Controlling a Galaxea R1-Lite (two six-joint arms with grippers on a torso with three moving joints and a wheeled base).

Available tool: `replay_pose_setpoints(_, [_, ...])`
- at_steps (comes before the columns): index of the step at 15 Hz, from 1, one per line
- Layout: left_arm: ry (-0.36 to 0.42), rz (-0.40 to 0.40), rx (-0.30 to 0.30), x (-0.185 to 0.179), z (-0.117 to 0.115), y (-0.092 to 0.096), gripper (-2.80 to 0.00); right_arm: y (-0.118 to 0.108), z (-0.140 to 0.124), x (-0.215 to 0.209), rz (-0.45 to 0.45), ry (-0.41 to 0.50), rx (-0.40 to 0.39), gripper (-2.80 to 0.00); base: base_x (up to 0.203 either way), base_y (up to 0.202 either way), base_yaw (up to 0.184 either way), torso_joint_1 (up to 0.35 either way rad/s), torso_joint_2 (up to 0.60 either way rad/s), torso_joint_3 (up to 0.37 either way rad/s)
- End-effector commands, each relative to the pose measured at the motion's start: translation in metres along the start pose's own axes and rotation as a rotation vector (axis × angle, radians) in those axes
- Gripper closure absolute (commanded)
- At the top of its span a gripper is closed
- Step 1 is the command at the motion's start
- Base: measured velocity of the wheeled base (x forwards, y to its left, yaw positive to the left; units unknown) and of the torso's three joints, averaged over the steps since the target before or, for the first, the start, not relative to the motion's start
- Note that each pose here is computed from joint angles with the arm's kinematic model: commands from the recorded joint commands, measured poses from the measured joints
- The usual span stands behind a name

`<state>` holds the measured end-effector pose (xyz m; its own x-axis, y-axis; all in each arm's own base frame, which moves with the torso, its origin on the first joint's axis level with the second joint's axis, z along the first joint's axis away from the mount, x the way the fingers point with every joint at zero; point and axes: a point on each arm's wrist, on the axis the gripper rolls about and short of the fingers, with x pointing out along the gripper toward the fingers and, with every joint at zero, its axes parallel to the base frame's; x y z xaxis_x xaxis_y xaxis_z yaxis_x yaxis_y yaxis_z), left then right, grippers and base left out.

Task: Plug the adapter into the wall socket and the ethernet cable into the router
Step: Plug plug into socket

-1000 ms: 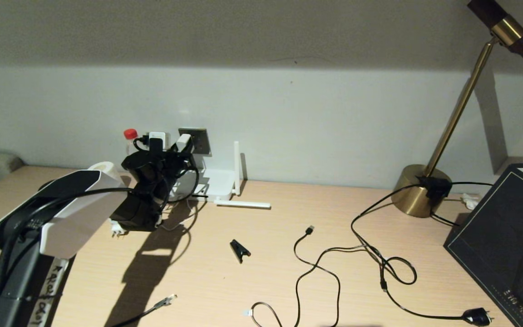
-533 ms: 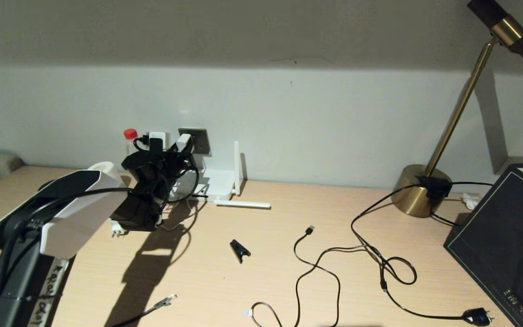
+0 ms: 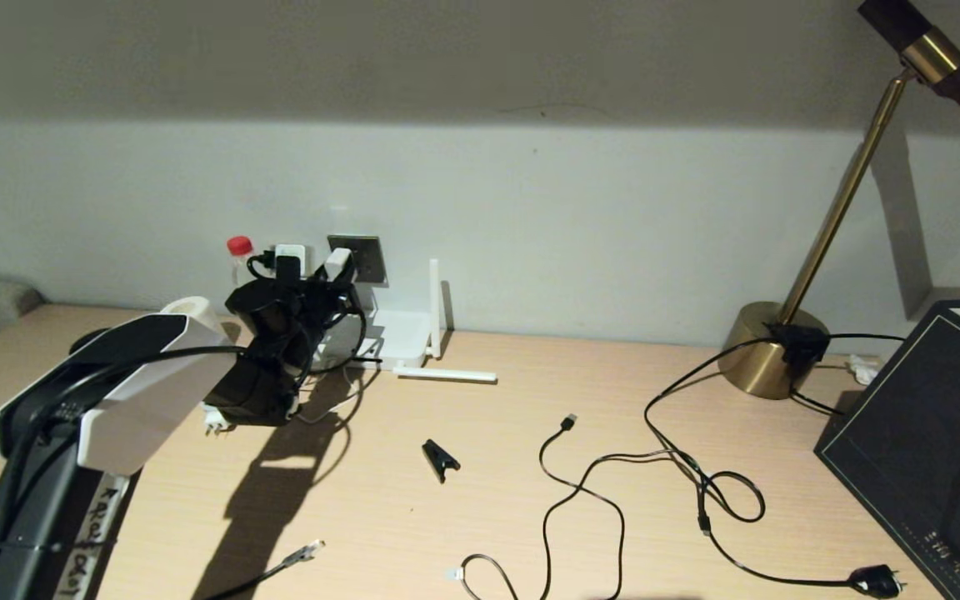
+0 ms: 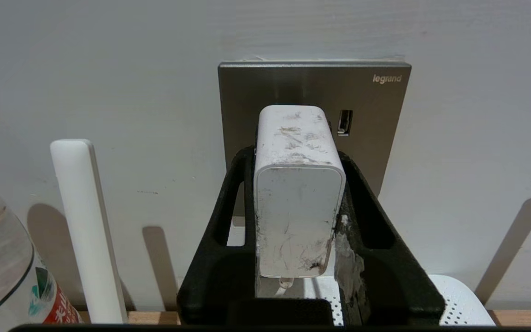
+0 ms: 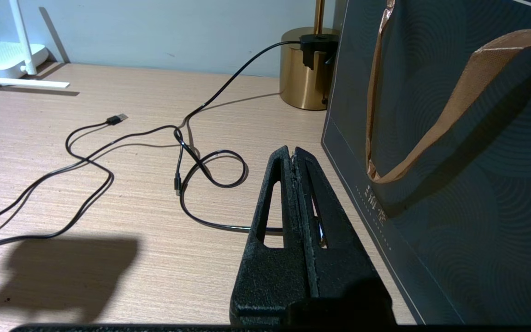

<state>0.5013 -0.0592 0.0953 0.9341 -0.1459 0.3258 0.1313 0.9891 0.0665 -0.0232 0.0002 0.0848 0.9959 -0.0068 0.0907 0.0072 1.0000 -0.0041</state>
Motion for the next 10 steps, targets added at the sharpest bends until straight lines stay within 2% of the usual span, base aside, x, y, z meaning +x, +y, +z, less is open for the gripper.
replay_pose_setpoints(1, [-0.004,-0.002,-0.001,-0.0003,-0.0012,-0.0012,0.00,0.0001,-0.0099,0.0019,0.001,0.034,-0.001,0.00,0.000,0.000,0.000,0.000,0.00,0.000])
replay_pose_setpoints(10, [-0.012,-0.010,-0.003,0.0010,0.0008,-0.0064,0.00,0.0001,-0.0100,0.0019,0.001,0.035,-0.001,0.00,0.000,0.000,0.000,0.000,0.00,0.000])
